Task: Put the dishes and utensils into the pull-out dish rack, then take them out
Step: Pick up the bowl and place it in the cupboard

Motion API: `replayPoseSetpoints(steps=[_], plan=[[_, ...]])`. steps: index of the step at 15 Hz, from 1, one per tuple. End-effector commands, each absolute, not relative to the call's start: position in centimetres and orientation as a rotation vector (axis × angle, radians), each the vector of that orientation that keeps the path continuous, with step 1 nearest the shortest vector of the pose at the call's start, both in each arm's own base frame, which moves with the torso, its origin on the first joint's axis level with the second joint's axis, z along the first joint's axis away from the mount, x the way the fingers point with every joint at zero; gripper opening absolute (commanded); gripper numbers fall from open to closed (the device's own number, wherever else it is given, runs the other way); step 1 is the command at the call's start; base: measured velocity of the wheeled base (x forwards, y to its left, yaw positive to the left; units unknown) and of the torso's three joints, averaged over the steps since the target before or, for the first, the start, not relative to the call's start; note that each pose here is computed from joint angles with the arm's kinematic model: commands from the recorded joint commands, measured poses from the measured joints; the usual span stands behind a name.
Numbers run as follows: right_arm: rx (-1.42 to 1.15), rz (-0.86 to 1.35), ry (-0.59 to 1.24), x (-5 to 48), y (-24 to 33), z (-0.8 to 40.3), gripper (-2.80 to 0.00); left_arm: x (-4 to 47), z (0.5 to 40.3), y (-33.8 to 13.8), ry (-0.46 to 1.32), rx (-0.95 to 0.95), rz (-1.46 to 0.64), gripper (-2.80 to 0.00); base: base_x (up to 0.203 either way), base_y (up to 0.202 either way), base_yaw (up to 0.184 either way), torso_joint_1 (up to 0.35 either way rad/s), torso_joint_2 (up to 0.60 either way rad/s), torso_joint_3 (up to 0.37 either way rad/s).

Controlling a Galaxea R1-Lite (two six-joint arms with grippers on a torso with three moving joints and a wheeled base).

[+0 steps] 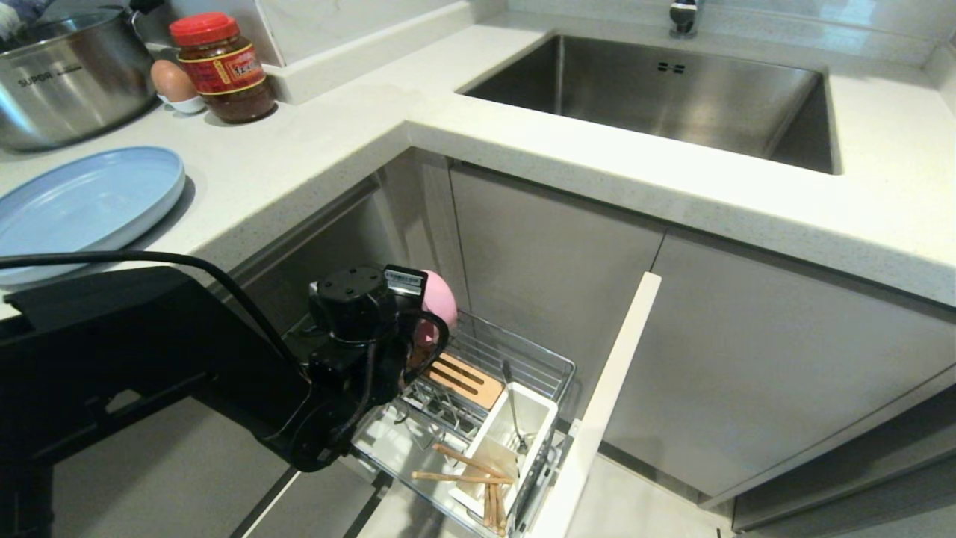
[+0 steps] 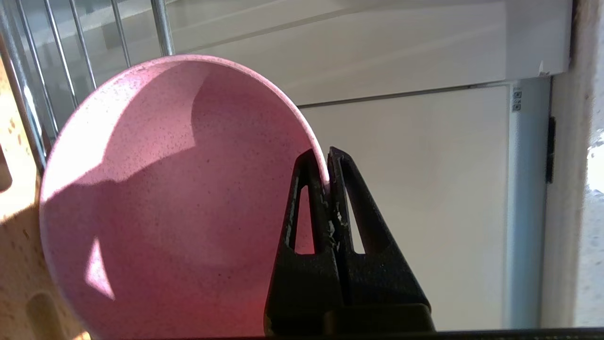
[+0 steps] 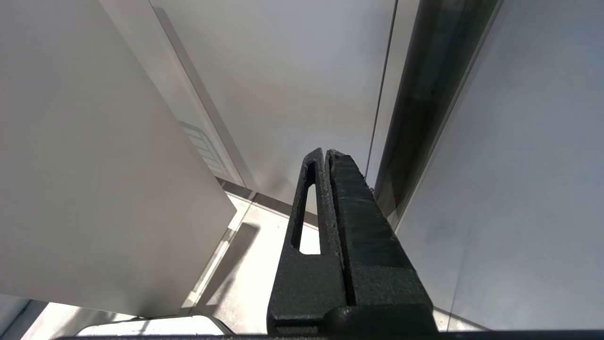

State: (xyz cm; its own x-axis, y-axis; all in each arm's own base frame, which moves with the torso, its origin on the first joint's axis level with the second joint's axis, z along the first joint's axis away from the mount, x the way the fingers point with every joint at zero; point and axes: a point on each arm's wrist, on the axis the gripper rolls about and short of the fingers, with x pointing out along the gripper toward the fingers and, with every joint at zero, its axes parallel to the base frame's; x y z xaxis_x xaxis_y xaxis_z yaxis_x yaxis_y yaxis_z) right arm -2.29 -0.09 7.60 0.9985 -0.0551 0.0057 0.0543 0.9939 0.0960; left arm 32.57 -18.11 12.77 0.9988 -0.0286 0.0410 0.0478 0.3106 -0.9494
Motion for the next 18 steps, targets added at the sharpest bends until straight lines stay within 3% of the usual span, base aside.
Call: replayPoseSetpoints(steps=[1,18], plan=[[0.097,-0.055,-0.013,-2.3,-0.1,7.6,-2.8,32.4,13.1,-18.1,-0.02,-1.283,-0.07,-2.8,0.0,0.0,0.0,0.0,0.0,0.0],[0.097,-0.055,-0.013,-2.3,-0.1,7.6,-2.8,33.1,11.5,-18.1,0.011,-1.345,-0.138,-2.8,0.0,0.0,0.0,0.0,0.0,0.0]])
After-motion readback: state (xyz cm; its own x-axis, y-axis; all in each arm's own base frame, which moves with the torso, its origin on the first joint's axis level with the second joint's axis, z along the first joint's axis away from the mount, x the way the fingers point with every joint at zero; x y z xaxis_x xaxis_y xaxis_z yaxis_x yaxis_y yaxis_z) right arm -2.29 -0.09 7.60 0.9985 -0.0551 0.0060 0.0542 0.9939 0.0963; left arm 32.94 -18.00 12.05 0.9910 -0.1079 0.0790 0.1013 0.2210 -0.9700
